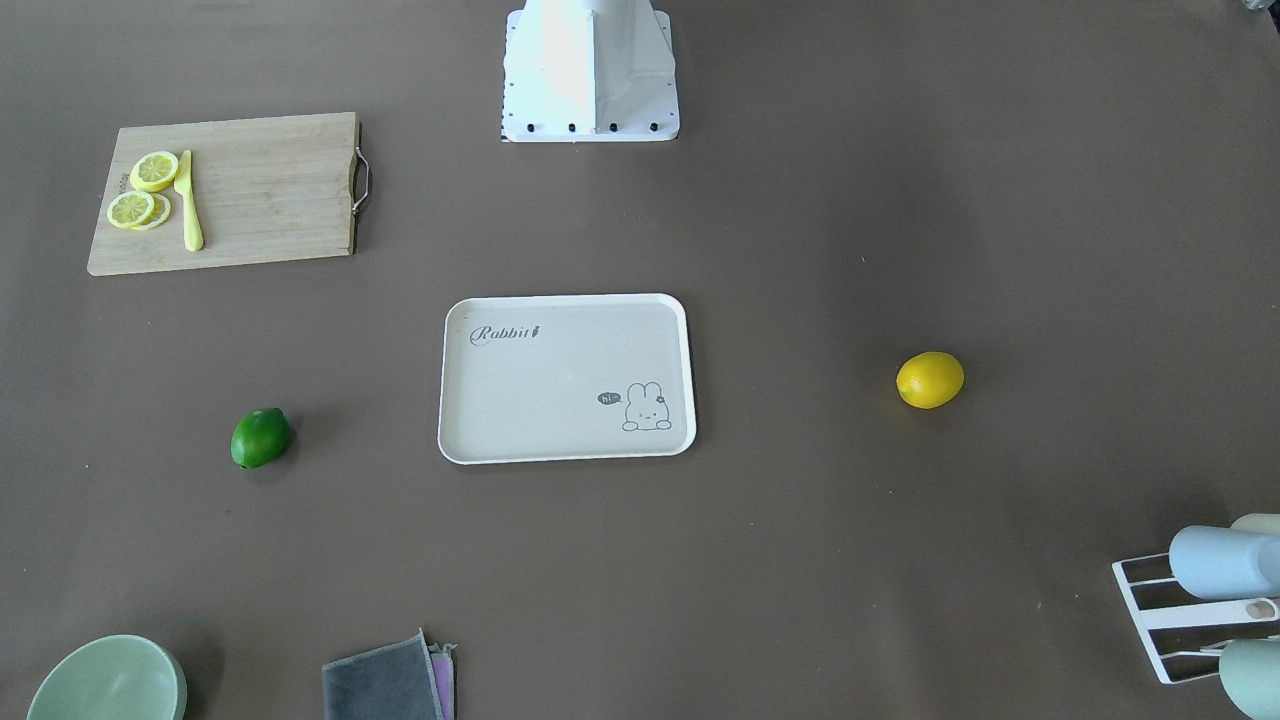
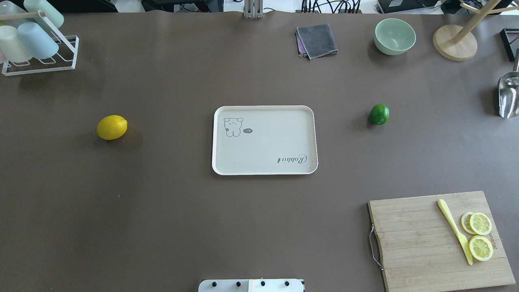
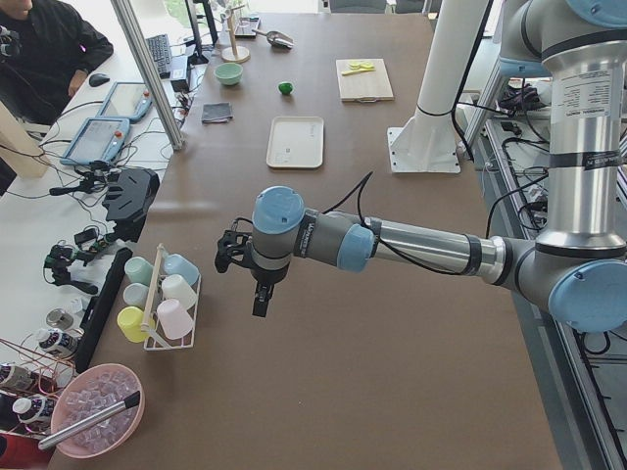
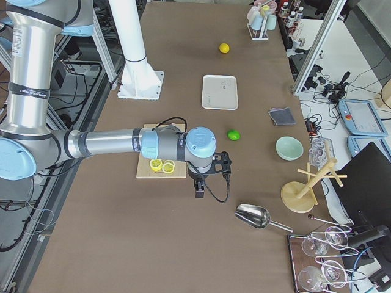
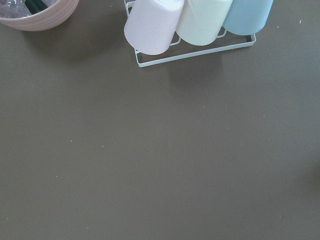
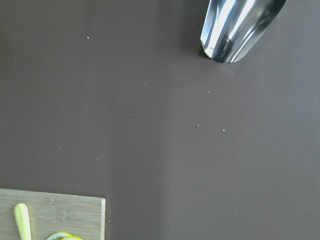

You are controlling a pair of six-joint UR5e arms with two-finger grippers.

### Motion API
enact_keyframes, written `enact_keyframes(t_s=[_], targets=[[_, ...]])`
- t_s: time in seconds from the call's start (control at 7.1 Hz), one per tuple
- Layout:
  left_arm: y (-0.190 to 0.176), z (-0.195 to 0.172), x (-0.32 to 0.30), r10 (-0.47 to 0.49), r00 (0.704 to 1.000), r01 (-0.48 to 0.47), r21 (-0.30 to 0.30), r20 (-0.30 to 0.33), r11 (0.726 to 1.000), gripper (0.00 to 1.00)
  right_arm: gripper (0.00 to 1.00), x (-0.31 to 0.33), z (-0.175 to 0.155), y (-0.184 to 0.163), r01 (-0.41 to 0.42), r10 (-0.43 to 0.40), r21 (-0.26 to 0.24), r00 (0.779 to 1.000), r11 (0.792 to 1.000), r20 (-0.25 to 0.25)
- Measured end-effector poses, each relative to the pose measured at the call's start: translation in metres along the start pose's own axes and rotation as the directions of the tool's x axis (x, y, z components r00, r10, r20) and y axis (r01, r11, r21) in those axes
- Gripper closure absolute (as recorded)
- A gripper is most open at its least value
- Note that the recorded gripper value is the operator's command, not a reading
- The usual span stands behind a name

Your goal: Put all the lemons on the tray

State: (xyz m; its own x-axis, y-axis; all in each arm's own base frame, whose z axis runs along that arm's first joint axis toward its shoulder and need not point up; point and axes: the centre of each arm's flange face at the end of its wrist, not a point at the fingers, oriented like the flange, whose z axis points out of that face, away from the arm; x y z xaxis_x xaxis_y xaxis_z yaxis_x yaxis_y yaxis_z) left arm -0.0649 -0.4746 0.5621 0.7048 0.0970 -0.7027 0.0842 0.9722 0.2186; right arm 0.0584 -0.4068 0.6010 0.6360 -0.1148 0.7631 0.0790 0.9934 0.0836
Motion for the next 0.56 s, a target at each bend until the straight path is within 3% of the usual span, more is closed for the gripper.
enact_keyframes(t_s=[0.28, 0.56], targets=[[-0.001, 0.001, -0.001, 0.013, 1.0, -0.013, 0.01, -0.001, 1.0, 0.02, 0.0, -0.001, -0.002, -0.007, 0.003, -0.003, 0.007, 1.0, 1.0, 0.006], [-0.006, 0.011, -0.011, 0.008, 1.0, -0.008, 0.009, -0.002, 1.0, 0.02, 0.0, -0.002, -0.005, -0.014, -0.007, 0.007, 0.01, 1.0, 1.0, -0.025]])
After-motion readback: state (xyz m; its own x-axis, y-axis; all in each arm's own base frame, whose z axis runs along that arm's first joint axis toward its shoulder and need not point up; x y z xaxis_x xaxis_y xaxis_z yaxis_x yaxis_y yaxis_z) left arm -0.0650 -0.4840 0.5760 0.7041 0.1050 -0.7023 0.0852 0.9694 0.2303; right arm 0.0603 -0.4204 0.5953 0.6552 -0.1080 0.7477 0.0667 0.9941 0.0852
